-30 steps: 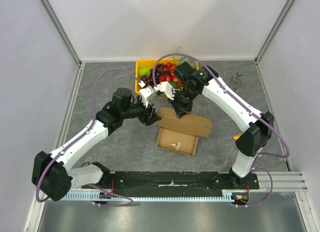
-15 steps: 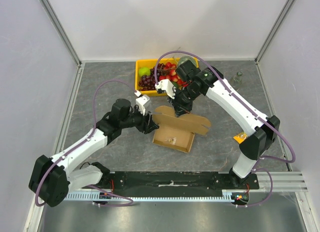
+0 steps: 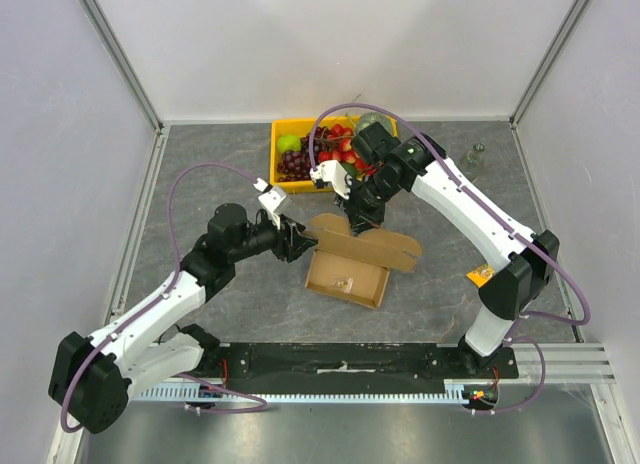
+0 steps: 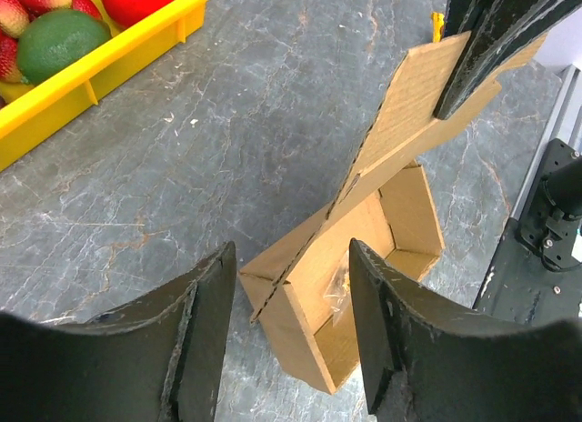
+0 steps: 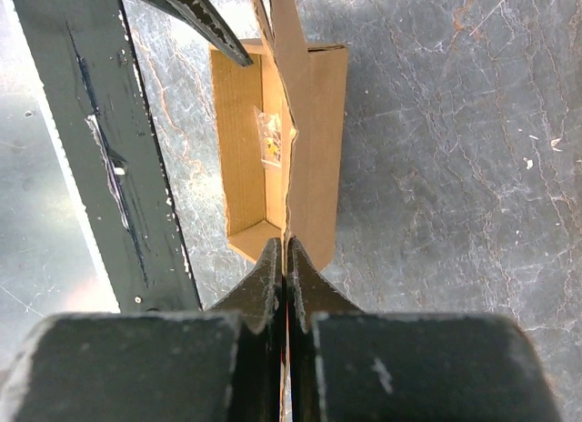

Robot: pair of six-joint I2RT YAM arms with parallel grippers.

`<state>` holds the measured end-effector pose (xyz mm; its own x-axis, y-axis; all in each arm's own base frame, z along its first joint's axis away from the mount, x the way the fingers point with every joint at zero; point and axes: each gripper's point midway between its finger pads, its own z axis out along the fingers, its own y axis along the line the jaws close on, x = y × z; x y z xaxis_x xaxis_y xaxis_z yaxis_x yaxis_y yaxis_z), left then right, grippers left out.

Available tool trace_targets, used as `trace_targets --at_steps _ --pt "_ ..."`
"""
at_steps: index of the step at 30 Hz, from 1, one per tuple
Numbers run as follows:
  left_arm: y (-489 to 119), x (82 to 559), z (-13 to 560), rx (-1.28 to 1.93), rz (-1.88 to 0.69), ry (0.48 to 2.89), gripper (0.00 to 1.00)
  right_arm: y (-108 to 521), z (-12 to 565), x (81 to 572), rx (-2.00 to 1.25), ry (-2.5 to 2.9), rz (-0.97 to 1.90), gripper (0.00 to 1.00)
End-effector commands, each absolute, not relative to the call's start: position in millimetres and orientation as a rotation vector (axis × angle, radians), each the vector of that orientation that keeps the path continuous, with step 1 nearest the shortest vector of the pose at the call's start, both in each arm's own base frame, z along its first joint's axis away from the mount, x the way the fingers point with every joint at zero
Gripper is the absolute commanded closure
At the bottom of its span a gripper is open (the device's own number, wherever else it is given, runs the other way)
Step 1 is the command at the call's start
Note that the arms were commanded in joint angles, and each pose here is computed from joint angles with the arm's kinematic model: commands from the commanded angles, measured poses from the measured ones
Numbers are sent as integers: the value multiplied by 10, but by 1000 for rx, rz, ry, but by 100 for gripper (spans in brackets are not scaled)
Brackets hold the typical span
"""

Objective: Fold the paper box

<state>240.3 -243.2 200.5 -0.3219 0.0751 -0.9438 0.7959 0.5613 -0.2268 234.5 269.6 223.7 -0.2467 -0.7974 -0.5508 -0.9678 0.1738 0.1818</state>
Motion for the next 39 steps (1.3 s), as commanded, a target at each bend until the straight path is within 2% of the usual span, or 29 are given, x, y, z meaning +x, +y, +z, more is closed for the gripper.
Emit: trace_targets --at_steps 1,12,23,25,28,30,33,36,39 --pt "-2489 2430 2067 701 -914 1718 41 2732 2356 2282 -1677 2066 761 100" --pt "-2566 2347 2096 733 -987 1682 49 2746 2358 2285 -1678 2062 769 100" --pt "-2582 2281 2012 718 -1035 1712 62 2786 2357 2304 -1674 2067 786 100" --pt "-2579 2287 2035 714 -1032 1704 67 2794 2357 2303 -1675 2068 793 100" --pt "-2579 2298 2052 708 -1028 1699 83 2806 2342 2309 -1677 2071 798 100" --pt "-2581 2312 2062 703 -1025 1698 89 2813 2337 2307 -1679 2069 804 99" --pt "-2579 2328 2046 699 -1020 1706 94 2813 2324 2302 -1679 2075 807 91" --pt "-2567 2358 2029 684 -1007 1716 98 2796 2307 2396 -1617 2101 768 69" --pt "-2527 2393 1963 656 -976 1738 98 2701 2398 2709 -1349 2132 734 58"
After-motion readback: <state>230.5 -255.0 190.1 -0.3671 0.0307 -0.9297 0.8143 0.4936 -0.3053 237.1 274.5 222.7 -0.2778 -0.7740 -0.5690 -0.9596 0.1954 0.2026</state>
